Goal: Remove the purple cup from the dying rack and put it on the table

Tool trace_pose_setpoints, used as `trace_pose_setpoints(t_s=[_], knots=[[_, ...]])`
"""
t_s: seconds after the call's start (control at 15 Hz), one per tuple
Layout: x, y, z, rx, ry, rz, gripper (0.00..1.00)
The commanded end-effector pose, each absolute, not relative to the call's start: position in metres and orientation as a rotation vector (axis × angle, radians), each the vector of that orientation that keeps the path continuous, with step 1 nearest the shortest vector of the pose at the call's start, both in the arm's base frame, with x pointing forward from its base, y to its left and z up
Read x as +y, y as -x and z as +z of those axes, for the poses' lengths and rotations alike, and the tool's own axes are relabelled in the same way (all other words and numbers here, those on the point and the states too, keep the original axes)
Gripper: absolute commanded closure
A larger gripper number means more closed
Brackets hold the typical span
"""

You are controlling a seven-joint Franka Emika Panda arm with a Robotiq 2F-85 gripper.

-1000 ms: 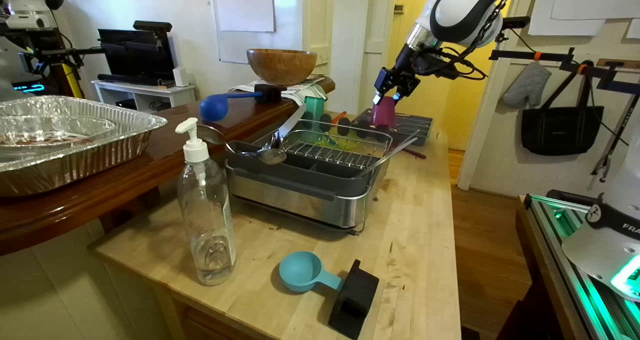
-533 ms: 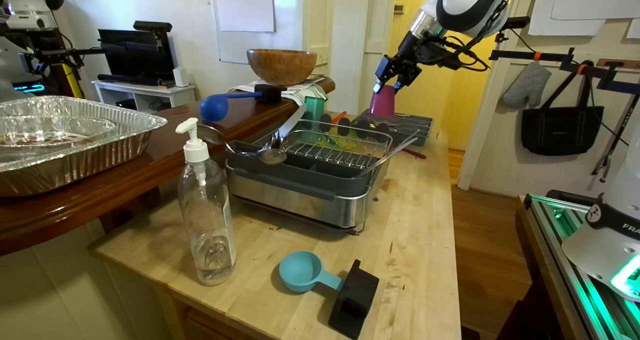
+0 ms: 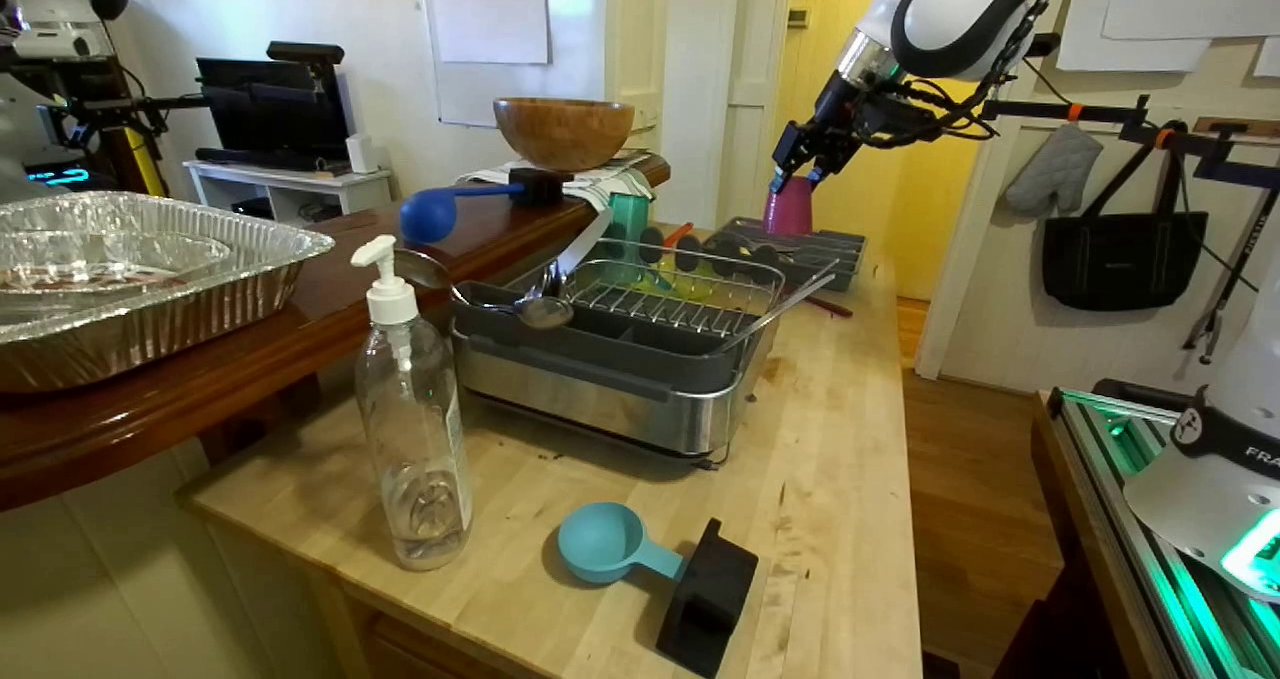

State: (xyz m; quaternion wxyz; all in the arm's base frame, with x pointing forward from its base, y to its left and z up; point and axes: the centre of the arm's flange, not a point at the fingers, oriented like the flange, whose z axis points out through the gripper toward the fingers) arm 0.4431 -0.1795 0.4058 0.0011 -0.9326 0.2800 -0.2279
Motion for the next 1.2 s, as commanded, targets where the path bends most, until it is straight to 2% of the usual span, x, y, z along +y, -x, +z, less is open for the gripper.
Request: trace_pose_setpoints(t_s=[0.0, 0.27, 1.13], knots=[[-0.182, -0.420, 0.389, 0.879, 2.965, -0.675, 0.57], [-0.184, -0.406, 0.356, 0.908, 2.996, -0.614, 0.57], [-0.189, -0.373, 0.278, 1.017, 3.040, -0.666, 0.57]])
